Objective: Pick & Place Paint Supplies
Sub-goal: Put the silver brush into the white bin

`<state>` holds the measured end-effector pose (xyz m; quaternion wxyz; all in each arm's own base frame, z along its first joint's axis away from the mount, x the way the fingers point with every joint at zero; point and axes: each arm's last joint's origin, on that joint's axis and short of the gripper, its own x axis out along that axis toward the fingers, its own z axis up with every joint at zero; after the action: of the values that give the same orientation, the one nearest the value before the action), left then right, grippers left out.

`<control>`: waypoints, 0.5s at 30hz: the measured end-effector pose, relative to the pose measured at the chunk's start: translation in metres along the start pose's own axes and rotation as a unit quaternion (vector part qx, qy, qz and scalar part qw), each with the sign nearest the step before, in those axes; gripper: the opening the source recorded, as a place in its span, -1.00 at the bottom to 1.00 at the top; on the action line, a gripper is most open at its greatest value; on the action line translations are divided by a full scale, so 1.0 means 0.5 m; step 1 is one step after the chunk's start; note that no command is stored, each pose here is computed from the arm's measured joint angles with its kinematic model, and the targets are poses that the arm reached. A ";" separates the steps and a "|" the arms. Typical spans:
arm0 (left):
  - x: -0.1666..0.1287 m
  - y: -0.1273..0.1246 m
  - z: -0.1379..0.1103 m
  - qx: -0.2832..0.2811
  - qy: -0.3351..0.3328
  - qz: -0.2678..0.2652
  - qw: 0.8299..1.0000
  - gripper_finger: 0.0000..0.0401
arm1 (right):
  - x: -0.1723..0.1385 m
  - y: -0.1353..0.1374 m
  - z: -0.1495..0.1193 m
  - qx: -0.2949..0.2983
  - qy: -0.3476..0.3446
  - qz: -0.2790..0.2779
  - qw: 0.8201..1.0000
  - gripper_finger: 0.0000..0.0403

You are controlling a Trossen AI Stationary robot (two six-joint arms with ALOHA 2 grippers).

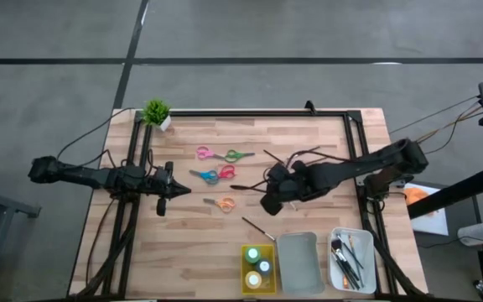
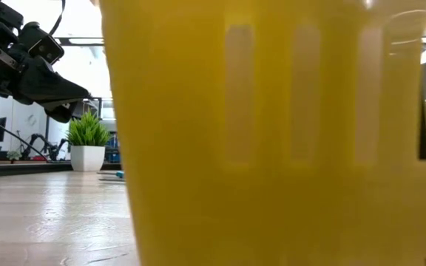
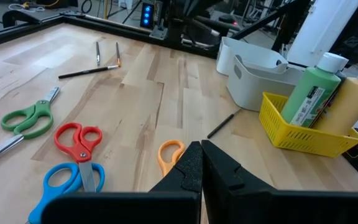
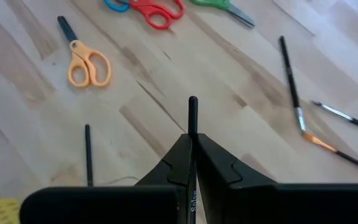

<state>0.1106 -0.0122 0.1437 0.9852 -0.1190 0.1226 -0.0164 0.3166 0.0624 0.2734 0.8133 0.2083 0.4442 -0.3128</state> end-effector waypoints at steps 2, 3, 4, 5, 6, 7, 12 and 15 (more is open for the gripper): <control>0.000 0.000 0.000 0.000 0.000 0.000 1.000 -1.00 | -0.016 -0.009 0.001 0.004 0.005 0.006 1.000 -0.95; 0.000 0.000 0.000 0.000 0.000 0.000 1.000 -1.00 | -0.024 -0.014 0.001 0.008 0.011 0.011 1.000 -0.95; 0.000 0.000 0.000 0.000 0.000 0.000 1.000 -1.00 | -0.030 -0.018 0.000 0.014 0.018 0.015 1.000 -0.95; 0.000 0.000 0.000 0.000 0.000 0.000 1.000 -1.00 | -0.037 -0.022 -0.001 0.021 0.025 0.020 0.999 -0.95; 0.000 0.000 0.000 0.000 0.000 0.000 1.000 -1.00 | -0.044 -0.025 -0.002 0.027 0.033 0.023 0.999 -0.95; 0.000 0.000 0.000 0.000 0.000 0.000 1.000 -1.00 | -0.048 -0.028 -0.006 0.034 0.045 0.025 0.998 -0.95; 0.000 0.000 0.000 0.000 0.000 0.000 1.000 -1.00 | -0.071 -0.036 -0.034 0.090 0.135 0.033 0.986 -0.95; 0.000 0.000 0.000 0.000 0.000 0.000 1.000 -1.00 | -0.085 -0.029 -0.061 0.117 0.173 0.026 0.978 -0.95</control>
<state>0.1106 -0.0122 0.1437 0.9852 -0.1190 0.1226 -0.0164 0.2712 0.0847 0.2931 0.7023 0.3639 0.5328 -0.3007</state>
